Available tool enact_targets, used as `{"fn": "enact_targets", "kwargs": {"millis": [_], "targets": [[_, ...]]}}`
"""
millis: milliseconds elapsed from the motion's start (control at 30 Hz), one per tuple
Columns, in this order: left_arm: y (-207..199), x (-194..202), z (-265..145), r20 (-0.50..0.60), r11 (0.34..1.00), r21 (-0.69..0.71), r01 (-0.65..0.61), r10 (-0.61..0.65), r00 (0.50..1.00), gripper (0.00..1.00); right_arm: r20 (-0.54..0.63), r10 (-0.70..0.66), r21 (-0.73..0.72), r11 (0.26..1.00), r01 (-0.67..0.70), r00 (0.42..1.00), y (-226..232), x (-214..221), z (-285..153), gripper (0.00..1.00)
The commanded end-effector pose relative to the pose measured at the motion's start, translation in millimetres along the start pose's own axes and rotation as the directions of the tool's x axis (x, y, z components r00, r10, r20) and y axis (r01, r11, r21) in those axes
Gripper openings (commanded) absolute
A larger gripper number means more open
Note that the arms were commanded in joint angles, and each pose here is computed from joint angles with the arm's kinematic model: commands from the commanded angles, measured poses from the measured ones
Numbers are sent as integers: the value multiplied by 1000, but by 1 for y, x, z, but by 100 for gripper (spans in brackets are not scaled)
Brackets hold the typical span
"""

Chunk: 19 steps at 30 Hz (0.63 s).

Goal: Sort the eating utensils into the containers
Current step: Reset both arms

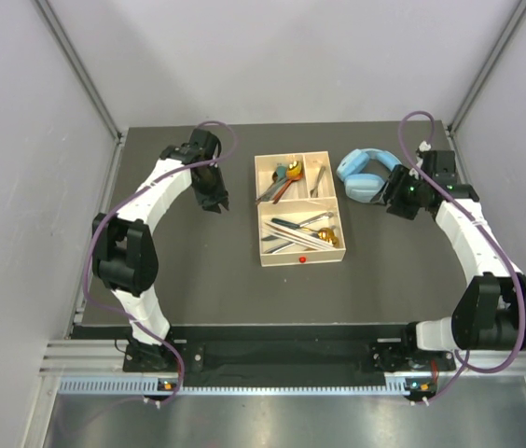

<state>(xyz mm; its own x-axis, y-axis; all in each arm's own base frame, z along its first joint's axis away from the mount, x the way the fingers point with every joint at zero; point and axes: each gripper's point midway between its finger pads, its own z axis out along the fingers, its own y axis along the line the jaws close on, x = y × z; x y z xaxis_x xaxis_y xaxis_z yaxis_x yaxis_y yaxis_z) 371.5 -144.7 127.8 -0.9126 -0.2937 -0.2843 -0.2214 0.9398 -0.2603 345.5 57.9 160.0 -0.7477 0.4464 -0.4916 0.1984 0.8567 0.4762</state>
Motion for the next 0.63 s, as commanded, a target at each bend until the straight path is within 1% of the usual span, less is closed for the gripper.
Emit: {"fn": "enact_targets", "kwargs": {"millis": [0,333,467,600], "targets": [[-10,-16,-9,50,999,36,-10,9,999,32,54,8,-40,999,-6,999,8,-14,-8,56],[-10,-17,-8,46,999,31,-10,8,999,31,48,21,-44,999,-19,999,7,-15,-7,56],[-14,-14,-5,38,998,62,-25,23,999,30,35,22,-44,999,-20,999,5,-12,-4,56],[-12,-12,-4,29,998,54,-33,32,999,31,21,31,-40,999,-30,999,1,-6,0,56]]}}
